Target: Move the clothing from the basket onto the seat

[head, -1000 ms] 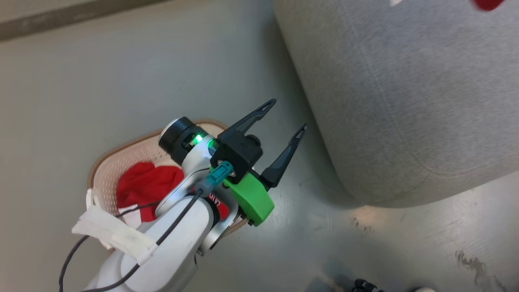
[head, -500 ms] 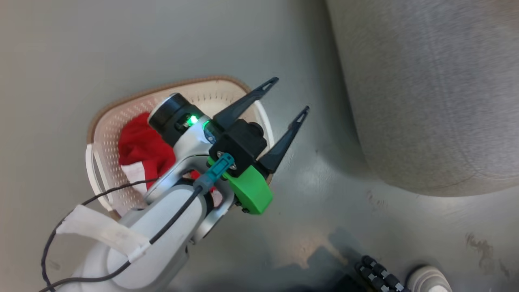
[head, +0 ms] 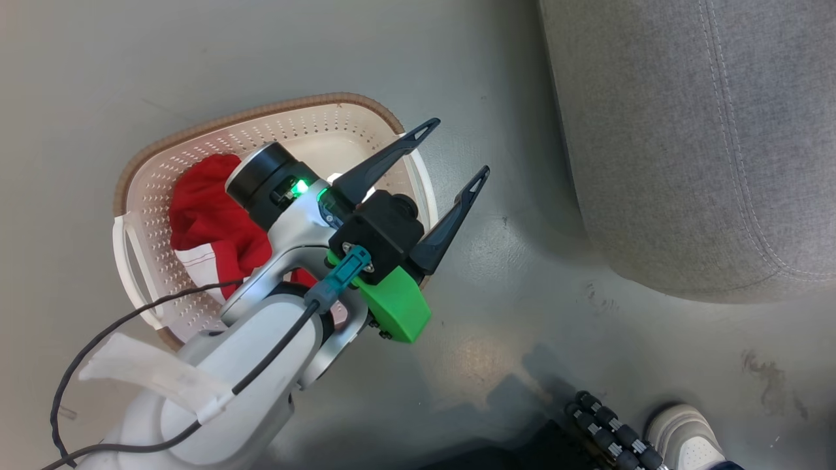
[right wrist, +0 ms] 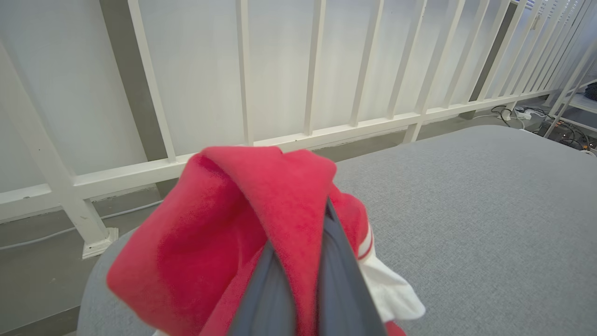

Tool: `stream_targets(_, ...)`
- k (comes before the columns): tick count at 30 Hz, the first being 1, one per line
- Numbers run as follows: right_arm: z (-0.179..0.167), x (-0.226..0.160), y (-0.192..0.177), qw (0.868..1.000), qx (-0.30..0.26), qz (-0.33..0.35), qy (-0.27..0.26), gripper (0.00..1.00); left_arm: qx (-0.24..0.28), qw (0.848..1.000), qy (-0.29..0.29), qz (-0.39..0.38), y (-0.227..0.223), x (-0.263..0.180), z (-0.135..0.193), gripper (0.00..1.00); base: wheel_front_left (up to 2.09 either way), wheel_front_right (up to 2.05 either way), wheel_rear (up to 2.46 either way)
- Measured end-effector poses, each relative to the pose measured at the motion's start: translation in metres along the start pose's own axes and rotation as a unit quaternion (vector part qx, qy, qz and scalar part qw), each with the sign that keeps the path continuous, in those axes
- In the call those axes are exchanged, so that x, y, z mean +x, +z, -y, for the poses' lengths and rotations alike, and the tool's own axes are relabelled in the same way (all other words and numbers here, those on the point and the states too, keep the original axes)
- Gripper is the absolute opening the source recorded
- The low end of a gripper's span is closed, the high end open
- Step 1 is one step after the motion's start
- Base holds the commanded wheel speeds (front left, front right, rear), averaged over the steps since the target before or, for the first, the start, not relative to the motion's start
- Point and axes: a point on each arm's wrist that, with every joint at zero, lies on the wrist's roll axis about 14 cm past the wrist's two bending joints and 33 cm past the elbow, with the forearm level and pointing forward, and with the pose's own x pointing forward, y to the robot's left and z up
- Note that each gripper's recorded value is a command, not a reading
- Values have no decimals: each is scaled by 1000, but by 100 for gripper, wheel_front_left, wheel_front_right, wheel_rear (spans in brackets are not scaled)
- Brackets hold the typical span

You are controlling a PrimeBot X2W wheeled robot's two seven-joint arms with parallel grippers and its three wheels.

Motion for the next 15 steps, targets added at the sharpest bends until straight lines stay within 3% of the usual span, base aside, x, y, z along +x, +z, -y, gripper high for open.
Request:
stream_targets(9, -19, -11, -31, 999, -3, -41, 25, 2, 0, 1000, -6, 0, -1, 3, 2, 100, 0, 0, 0)
stream_targets(11, -25, -15, -36, 998, 1, -46, 30, 49, 1, 1000, -6, -1, 0, 3, 2, 100, 0, 0, 0)
stream_targets(12, -28, -17, -38, 998, 4, -50, 35, 87, 3, 1000, -7, 0, 0, 3, 2, 100, 0, 0, 0)
stream_targets(13, -31, -18, -38, 998, 6, -50, 39, 100, 4, 1000, -7, 0, 0, 3, 2, 100, 0, 0, 0)
stream_targets(15, -37, -22, -38, 997, 12, -50, 50, 100, 7, 1000, -8, -1, 0, 3, 1, 100, 0, 0, 0)
